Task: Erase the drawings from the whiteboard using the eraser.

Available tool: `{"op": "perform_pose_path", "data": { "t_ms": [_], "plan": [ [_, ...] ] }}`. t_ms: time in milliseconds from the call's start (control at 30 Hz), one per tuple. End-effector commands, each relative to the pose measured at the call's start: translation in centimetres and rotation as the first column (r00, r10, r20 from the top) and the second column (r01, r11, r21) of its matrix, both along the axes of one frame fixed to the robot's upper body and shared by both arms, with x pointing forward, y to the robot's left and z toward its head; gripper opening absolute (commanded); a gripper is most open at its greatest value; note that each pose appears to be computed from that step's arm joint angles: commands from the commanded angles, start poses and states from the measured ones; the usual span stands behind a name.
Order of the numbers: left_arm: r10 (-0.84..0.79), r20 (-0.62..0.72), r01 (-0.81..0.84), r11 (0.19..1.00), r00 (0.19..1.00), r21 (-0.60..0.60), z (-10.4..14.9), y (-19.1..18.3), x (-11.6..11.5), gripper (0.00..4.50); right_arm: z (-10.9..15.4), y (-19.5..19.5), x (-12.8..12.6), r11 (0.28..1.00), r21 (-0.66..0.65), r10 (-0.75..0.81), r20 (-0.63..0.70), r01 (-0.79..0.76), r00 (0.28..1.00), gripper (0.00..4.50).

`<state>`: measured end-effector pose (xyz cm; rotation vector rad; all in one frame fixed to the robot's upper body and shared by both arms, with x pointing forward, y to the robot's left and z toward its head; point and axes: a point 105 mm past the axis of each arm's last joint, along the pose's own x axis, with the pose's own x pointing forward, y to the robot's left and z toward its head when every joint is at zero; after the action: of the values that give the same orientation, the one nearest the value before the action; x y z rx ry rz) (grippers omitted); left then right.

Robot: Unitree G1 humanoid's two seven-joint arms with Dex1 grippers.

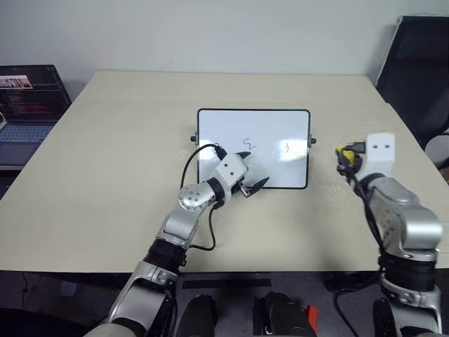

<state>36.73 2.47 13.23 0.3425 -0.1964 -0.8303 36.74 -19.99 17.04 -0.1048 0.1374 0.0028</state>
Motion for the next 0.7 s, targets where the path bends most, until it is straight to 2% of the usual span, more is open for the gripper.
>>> {"op": "perform_pose_path", "data": {
  "t_ms": [33, 200, 400, 500, 700],
  "plan": [
    [0.039, 0.051, -0.038, 0.999, 0.998, -0.022, 1.6, -0.4, 0.5, 4.50, 1.8, 1.3, 1.2, 1.000, -0.005, 0.025, 0.079, -0.024, 0.997, 1.04],
    [0.068, 0.056, -0.067, 0.998, 0.996, -0.006, 1.5, -0.1, 1.2, 4.50, 3.1, 4.3, 3.3, 0.994, 0.024, 0.100, 0.106, -0.103, 0.989, 1.04],
    [0.077, 0.060, -0.078, 0.997, 0.995, 0.005, 1.3, 0.6, 1.5, 4.50, 3.6, 6.4, 4.5, 0.985, 0.023, 0.168, 0.118, -0.171, 0.979, 1.04],
    [0.071, 0.055, -0.071, 0.997, 0.996, 0.006, 1.0, 0.7, 1.1, 4.50, 3.2, 7.0, 4.5, 0.980, 0.019, 0.196, 0.105, -0.199, 0.975, 1.04],
    [0.059, 0.056, -0.059, 0.998, 0.997, -0.006, 1.1, 0.3, 0.6, 4.50, 0.5, 7.2, 4.3, 0.977, -0.032, 0.211, -0.017, -0.212, 0.977, 1.04]
  ]
}}
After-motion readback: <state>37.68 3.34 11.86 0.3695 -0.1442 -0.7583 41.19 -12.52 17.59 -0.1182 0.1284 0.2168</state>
